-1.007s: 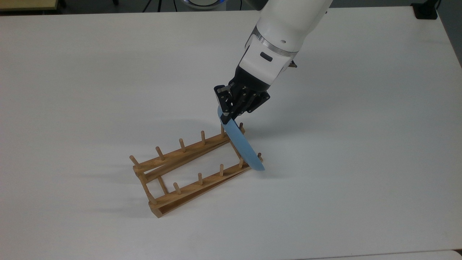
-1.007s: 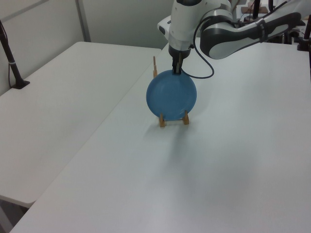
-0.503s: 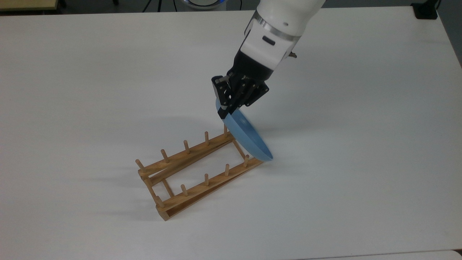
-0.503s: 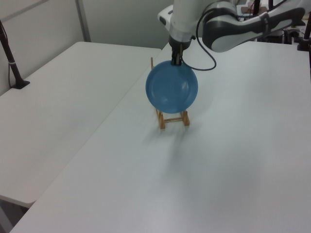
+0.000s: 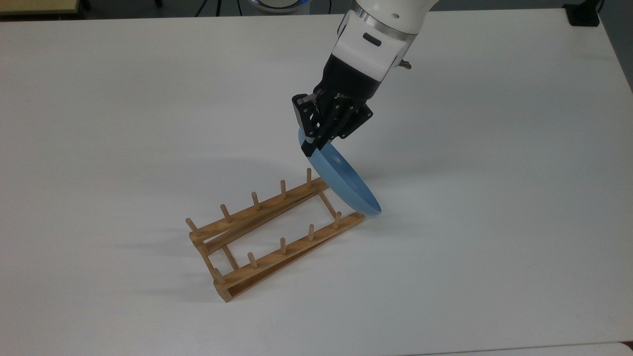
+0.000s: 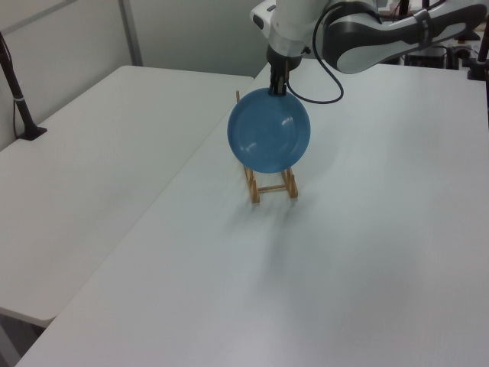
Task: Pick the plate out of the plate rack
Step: 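Carry the blue plate away from the rack and lower it to the table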
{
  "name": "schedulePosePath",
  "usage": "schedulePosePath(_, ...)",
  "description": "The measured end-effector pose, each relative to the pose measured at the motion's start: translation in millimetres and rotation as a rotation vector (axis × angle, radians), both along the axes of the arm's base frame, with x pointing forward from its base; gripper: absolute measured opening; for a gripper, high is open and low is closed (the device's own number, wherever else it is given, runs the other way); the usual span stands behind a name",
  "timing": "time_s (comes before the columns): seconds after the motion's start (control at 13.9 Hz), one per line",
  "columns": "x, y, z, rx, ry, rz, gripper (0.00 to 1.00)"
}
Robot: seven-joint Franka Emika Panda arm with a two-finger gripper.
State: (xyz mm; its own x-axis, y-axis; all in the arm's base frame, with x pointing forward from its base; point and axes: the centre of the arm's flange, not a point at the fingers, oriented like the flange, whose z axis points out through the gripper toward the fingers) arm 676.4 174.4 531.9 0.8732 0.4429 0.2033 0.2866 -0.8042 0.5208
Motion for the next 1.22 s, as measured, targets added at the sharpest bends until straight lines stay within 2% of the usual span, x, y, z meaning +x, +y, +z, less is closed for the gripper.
schedulePosePath(0.14, -2, -2, 9, 0.038, -0.007, -0.013, 0.07)
schedulePosePath(0.22, -5, -3, 16, 0.088, -0.007, -0.026, 0.07)
schedulePosePath(0.36, -10, -10, 33, 0.222, -0.002, -0.064, 0.07)
schedulePosePath(0.43, -14, -25, 49, 0.327, 0.004, -0.109, 0.07)
schedulePosePath(0.58, -25, -61, 64, 0.456, 0.082, -0.212, 0.07)
schedulePosePath(0.72, -37, -111, 72, 0.556, 0.168, -0.314, 0.07)
schedulePosePath(0.94, -52, -187, 41, 0.615, 0.344, -0.368, 0.07)
schedulePosePath(1.01, -57, -223, 9, 0.628, 0.411, -0.377, 0.07)
schedulePosePath(1.22, -69, -287, -68, 0.638, 0.547, -0.394, 0.07)
